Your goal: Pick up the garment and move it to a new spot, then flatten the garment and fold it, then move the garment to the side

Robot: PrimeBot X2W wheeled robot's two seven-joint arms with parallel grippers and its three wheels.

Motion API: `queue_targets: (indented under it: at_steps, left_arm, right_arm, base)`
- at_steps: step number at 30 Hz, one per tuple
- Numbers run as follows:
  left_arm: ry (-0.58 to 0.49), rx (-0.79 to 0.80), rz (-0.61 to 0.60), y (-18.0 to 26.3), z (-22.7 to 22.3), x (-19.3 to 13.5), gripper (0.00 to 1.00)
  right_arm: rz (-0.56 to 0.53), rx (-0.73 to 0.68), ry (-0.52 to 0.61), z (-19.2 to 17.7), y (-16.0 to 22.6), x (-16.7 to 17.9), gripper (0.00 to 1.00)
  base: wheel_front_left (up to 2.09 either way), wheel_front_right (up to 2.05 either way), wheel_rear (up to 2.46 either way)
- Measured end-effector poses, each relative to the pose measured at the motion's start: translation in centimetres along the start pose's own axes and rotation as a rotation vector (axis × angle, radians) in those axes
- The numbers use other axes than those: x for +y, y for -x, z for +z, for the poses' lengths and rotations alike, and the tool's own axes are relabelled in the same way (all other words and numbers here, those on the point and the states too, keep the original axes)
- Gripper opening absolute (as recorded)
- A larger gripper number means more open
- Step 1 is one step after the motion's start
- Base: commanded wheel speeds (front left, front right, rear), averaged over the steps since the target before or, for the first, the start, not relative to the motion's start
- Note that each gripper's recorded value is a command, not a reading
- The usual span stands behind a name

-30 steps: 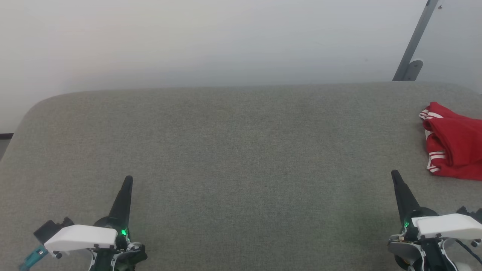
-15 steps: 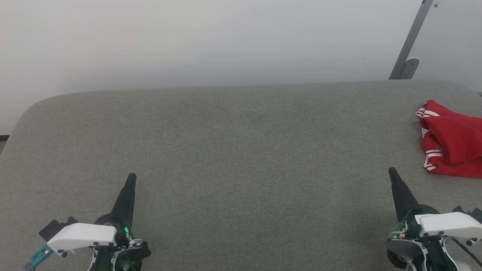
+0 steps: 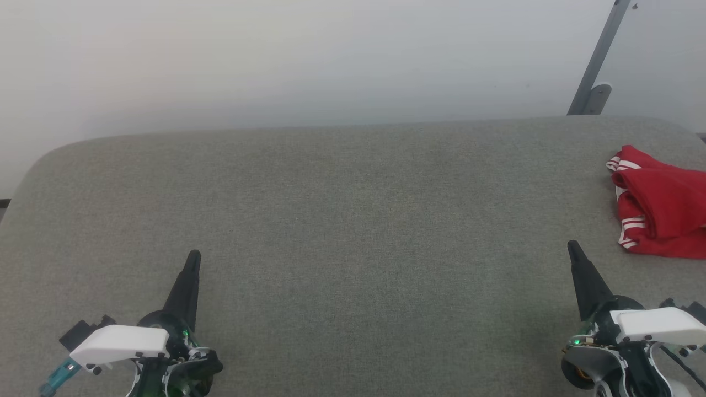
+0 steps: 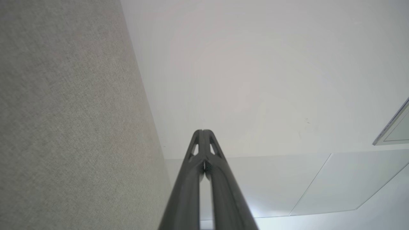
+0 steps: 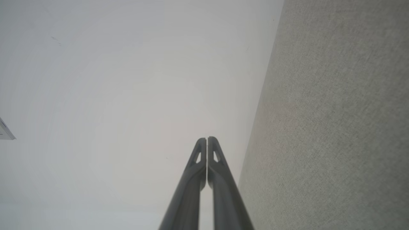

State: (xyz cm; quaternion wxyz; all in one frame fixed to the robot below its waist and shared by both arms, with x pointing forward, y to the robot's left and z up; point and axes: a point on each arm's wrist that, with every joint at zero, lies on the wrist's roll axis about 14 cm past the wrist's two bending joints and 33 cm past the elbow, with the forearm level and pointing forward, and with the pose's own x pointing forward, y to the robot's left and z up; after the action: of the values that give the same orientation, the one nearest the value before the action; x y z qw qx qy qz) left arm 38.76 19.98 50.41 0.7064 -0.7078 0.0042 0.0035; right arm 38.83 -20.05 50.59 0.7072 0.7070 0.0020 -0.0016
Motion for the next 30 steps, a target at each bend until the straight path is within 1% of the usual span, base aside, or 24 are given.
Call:
queue_targets:
  at_steps: [30]
  left_arm:
    - [0.000,0.000,0.000,0.00,0.01,0.00,0.00]
  right_arm:
    - [0.000,0.000,0.000,0.00,0.00,0.00,0.00]
  base:
    - [0.00,0.00,0.00]
